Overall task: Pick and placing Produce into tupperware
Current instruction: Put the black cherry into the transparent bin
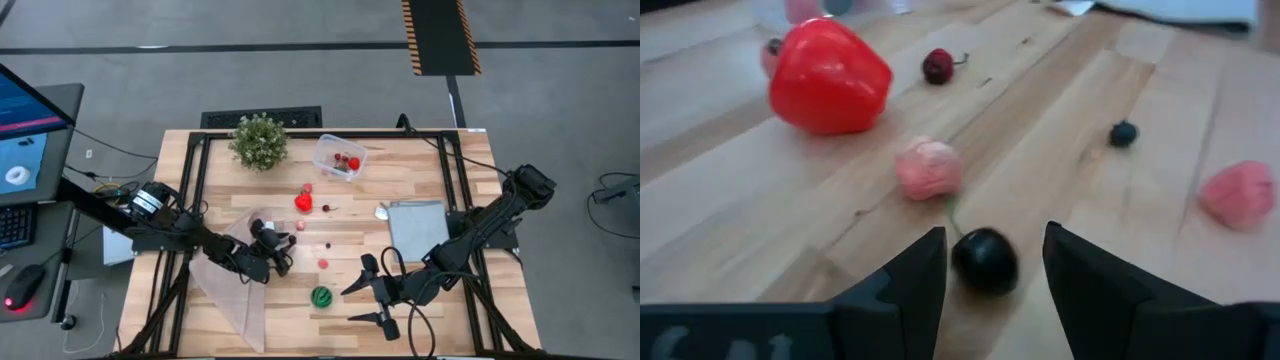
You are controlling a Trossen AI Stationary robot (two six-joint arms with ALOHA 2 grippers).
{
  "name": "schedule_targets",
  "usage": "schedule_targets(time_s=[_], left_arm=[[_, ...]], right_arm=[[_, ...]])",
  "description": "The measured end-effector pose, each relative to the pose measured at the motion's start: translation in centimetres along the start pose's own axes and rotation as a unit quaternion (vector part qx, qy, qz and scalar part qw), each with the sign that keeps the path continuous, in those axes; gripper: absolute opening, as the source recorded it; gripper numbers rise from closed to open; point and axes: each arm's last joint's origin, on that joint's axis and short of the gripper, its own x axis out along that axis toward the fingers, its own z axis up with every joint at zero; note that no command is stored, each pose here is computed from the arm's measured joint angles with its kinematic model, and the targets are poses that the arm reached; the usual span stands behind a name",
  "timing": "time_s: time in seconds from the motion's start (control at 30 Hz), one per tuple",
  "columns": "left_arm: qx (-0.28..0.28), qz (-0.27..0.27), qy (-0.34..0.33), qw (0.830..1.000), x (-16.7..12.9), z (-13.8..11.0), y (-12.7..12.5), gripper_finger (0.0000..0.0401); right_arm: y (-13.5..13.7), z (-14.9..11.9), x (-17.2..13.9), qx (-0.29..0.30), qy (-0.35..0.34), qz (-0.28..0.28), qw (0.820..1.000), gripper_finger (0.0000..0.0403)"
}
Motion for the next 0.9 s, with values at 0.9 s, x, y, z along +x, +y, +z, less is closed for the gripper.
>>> schedule_targets(time_s=[0.9], left_arm=[[0.019, 0.011, 0.028, 0.999, 1.9, -0.9, 0.7, 0.0158]], right_arm=[[0.0, 0.0, 0.0, 0.000, 0.000, -0.002, 1.000, 0.0295]])
